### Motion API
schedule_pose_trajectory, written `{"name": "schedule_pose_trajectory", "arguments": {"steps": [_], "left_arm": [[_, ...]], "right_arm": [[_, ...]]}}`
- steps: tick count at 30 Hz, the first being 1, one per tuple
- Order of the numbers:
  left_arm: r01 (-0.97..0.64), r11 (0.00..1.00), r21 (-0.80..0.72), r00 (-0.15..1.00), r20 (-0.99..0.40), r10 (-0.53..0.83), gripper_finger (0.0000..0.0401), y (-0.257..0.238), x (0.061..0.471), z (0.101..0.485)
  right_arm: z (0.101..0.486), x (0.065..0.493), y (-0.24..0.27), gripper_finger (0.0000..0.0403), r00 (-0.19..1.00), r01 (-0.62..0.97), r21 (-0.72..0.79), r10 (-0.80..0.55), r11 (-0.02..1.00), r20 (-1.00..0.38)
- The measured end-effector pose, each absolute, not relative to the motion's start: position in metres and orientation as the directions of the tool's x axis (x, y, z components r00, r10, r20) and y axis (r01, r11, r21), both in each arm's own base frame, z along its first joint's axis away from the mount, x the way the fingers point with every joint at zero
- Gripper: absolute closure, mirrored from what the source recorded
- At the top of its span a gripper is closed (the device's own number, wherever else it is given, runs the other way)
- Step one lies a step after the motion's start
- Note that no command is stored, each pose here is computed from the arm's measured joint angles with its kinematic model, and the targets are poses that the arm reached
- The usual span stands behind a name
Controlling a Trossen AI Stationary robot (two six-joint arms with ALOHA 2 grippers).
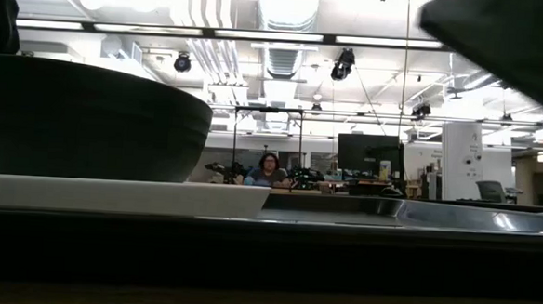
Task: Set up tray
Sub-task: Put the gray table napkin to the right of the white plate on the black table tray
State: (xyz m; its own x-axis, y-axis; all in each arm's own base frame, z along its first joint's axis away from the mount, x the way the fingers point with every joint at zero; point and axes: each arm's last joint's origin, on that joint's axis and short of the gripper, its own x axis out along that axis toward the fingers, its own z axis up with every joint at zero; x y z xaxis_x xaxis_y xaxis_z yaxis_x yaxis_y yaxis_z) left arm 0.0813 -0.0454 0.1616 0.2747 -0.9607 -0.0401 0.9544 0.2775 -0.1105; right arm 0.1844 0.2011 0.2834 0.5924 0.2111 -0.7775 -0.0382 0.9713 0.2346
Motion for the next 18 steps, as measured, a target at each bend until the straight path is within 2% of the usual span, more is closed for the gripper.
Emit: {"name": "schedule_pose_trajectory", "arguments": {"steps": [2, 10, 15, 18], "left_arm": [[0.954, 0.278, -0.11, 0.275, -0.04, -0.961, 0.0303, -0.045, 0.081, 0.162], [0.954, 0.277, -0.111, 0.275, -0.04, -0.961, 0.0303, -0.045, 0.081, 0.162], [0.954, 0.277, -0.11, 0.275, -0.04, -0.961, 0.0303, -0.045, 0.081, 0.162], [0.954, 0.277, -0.11, 0.275, -0.04, -0.961, 0.0303, -0.045, 0.081, 0.162]], "right_arm": [[0.284, 0.191, 0.196, 0.0395, 0.601, -0.04, 0.225, 0.203, 0.974, -0.773], [0.263, 0.22, 0.178, 0.0395, 0.614, -0.151, 0.277, 0.309, 0.949, -0.726], [0.244, 0.232, 0.159, 0.0395, 0.567, -0.143, 0.27, 0.302, 0.952, -0.767], [0.238, 0.238, 0.147, 0.0395, 0.577, -0.131, 0.257, 0.284, 0.958, -0.766]]}}
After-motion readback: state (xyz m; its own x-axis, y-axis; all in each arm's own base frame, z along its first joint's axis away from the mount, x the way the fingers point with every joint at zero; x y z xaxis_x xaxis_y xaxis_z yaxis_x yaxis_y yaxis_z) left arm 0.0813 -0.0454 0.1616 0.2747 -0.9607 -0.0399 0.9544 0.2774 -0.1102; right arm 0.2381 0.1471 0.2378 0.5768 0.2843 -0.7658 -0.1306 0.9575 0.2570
